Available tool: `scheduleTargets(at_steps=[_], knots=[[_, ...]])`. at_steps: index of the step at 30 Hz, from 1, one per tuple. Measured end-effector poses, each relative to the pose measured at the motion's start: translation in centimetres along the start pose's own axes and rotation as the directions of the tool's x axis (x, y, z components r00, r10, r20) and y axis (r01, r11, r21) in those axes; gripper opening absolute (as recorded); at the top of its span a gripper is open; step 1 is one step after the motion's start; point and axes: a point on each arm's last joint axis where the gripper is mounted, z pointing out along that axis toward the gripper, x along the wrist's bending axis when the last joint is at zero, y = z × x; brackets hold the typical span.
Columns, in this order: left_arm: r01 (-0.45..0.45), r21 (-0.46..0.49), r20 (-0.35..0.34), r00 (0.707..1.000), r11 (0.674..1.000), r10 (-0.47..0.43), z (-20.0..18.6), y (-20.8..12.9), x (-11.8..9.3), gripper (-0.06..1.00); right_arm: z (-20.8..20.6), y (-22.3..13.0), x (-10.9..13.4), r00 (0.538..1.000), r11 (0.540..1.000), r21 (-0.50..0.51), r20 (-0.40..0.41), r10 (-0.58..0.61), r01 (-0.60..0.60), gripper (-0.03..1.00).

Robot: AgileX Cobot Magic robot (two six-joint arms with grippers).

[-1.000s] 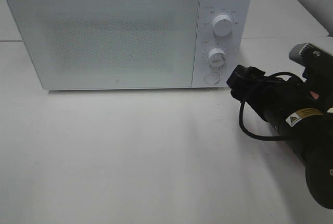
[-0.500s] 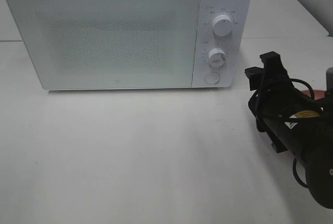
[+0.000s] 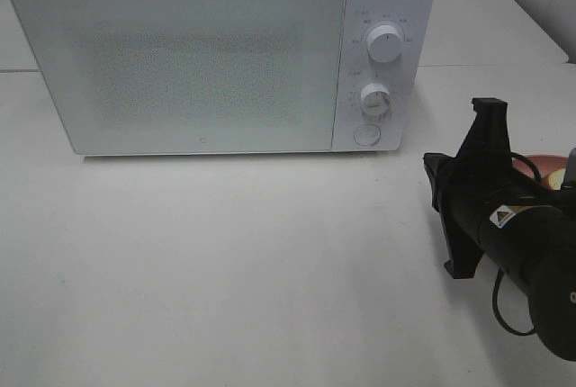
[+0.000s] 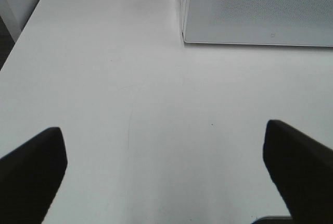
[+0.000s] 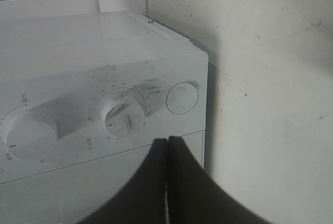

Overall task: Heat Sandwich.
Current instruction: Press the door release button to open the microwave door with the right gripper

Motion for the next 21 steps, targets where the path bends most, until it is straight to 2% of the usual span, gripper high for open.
scheduleTargets(at_steps=[8,17,21], knots=[[0.000,0.000,0.000,1.000,1.000,0.000,0.0,0.0,0.0,0.97,0.5,-0.2,0.2,1.000,1.000,0.002,0.018,0.012,-0.012,0.01],[0.000,0.000,0.000,1.000,1.000,0.000,0.0,0.0,0.0,0.97,3.1,-0.9,0.5,1.000,0.999,0.033,0.022,0.001,-0.002,0.01],[0.000,0.000,0.000,1.000,1.000,0.000,0.0,0.0,0.0,0.97,4.7,-1.5,-0.1,0.998,0.999,0.039,0.058,0.011,-0.013,0.01]])
